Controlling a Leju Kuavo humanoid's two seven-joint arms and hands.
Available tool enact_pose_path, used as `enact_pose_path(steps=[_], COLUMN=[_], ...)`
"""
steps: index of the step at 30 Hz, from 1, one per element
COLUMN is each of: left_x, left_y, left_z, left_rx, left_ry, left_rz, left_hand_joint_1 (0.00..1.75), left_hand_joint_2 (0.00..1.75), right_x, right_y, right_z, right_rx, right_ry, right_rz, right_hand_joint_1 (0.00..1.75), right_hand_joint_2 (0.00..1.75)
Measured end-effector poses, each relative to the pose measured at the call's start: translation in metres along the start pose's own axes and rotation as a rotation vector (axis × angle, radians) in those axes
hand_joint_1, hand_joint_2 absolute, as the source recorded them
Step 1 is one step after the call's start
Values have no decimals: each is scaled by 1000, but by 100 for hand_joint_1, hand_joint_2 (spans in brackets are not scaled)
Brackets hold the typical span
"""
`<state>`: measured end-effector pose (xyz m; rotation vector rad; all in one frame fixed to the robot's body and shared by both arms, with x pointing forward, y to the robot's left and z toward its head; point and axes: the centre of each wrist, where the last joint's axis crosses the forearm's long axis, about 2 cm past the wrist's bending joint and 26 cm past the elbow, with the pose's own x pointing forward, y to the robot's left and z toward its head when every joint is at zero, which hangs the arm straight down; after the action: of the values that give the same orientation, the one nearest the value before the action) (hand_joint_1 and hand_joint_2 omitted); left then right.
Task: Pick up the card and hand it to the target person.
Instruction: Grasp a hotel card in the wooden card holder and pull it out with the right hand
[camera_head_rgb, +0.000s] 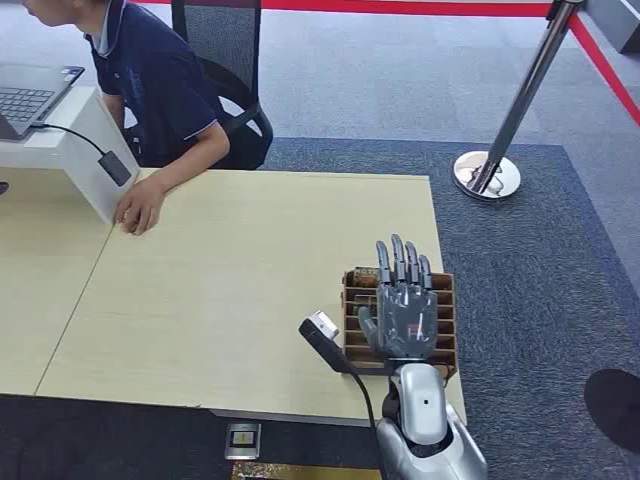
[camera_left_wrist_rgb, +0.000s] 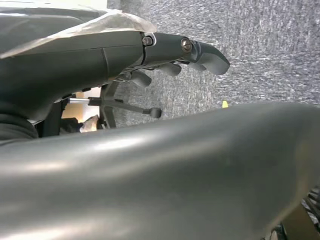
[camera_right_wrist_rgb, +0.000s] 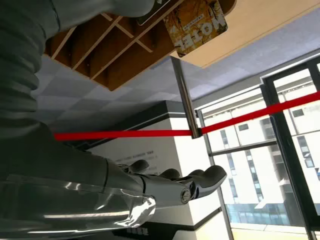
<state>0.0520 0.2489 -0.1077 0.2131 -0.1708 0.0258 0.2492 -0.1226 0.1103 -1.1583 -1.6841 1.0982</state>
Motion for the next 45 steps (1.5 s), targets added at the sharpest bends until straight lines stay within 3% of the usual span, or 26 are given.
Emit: enact_pose_path(steps=[1, 2, 4, 19, 34, 45], left_x=[0, 0, 0, 1, 0, 0], left_y=[0, 0, 0, 1, 2, 3], left_z=[0, 0, 0, 0, -1, -1], left_rx=[0, -1, -2, -7, -11, -11], left_ry=[0, 0, -1, -13, -19, -22], left_rz=[-1, -1, -3, -23, -27, -34], left_hand_joint_1=[0, 0, 0, 0, 0, 0], left_hand_joint_2=[0, 0, 0, 0, 0, 0], right_x=[0, -1, -1, -6, -7, -12], right_y=[0, 0, 0, 8, 23, 17], right_z=[0, 0, 0, -1, -3, 3], right_rx=[0, -1, -1, 58, 166, 161], right_ry=[-1, -1, -3, -3, 7, -10], right_rz=[-5, -10, -28, -89, 47, 89], right_hand_joint_1=[62, 83, 144, 120, 73, 78], right_hand_joint_2=[175, 175, 175, 175, 175, 175])
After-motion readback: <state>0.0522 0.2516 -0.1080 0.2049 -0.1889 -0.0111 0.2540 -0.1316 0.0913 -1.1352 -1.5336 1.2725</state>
